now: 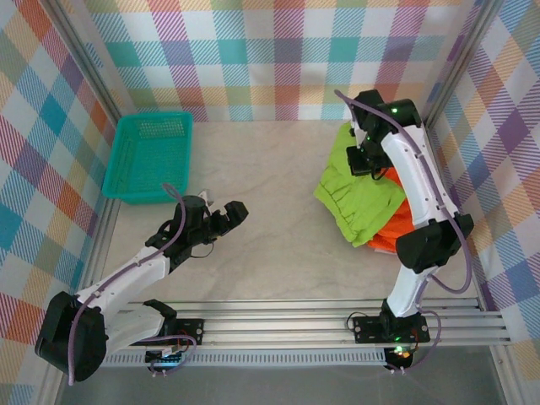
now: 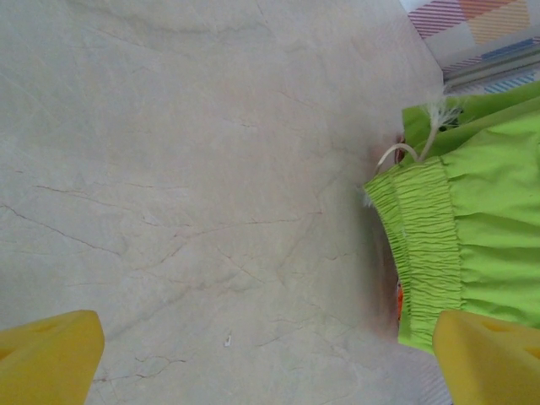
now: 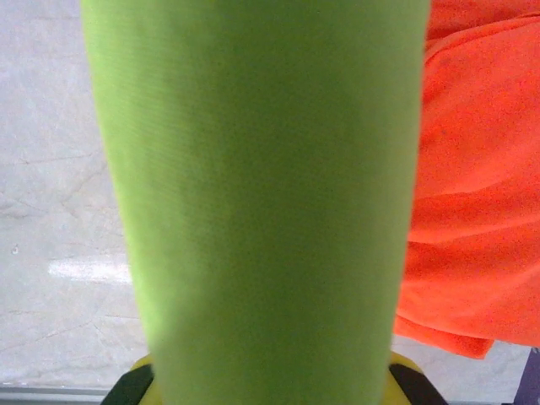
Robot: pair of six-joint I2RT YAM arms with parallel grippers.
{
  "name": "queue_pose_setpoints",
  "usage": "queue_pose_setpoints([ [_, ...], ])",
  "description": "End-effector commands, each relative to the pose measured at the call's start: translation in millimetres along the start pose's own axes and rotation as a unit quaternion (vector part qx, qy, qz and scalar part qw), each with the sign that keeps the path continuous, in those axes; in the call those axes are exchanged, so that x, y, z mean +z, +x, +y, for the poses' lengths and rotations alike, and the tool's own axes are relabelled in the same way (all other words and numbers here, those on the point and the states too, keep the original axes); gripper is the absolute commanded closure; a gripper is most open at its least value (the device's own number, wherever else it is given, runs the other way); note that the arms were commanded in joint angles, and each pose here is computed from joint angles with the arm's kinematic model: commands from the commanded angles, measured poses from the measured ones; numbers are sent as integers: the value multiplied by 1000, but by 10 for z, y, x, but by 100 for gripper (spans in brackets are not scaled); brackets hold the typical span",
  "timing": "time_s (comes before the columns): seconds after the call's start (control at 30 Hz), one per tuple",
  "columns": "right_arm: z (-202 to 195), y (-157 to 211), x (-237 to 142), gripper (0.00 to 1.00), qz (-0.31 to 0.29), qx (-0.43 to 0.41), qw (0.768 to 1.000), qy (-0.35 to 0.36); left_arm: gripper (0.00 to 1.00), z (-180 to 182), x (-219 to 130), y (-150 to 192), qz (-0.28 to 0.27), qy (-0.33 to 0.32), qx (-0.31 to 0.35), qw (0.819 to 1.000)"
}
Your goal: Fold and stack the shorts
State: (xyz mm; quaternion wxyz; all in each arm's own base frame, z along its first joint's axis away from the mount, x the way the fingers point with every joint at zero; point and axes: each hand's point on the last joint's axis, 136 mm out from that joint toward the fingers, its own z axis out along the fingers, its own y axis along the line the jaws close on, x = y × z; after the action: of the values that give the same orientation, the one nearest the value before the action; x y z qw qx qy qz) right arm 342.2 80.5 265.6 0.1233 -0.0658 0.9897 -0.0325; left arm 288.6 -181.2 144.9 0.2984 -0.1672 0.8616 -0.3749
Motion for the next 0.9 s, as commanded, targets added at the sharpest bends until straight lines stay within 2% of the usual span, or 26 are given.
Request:
queue_pose_setpoints([
  [0.0,-159,70,-193,100,-12,8,1000,7,0,21,19,-20,-3,6,-9,1000],
  [0.43,-854,87,-304,100,-43,85,995,40,0,45,54,-7,2,1,-11,1000],
  [0.73,-1355,156,-84,100,-35,107,989,94,0,61,90,-1,6,-3,-12,1000],
  [0.87,-1539,185,8,100,-33,133,986,96,0,66,116,10,11,-4,-12,1000],
])
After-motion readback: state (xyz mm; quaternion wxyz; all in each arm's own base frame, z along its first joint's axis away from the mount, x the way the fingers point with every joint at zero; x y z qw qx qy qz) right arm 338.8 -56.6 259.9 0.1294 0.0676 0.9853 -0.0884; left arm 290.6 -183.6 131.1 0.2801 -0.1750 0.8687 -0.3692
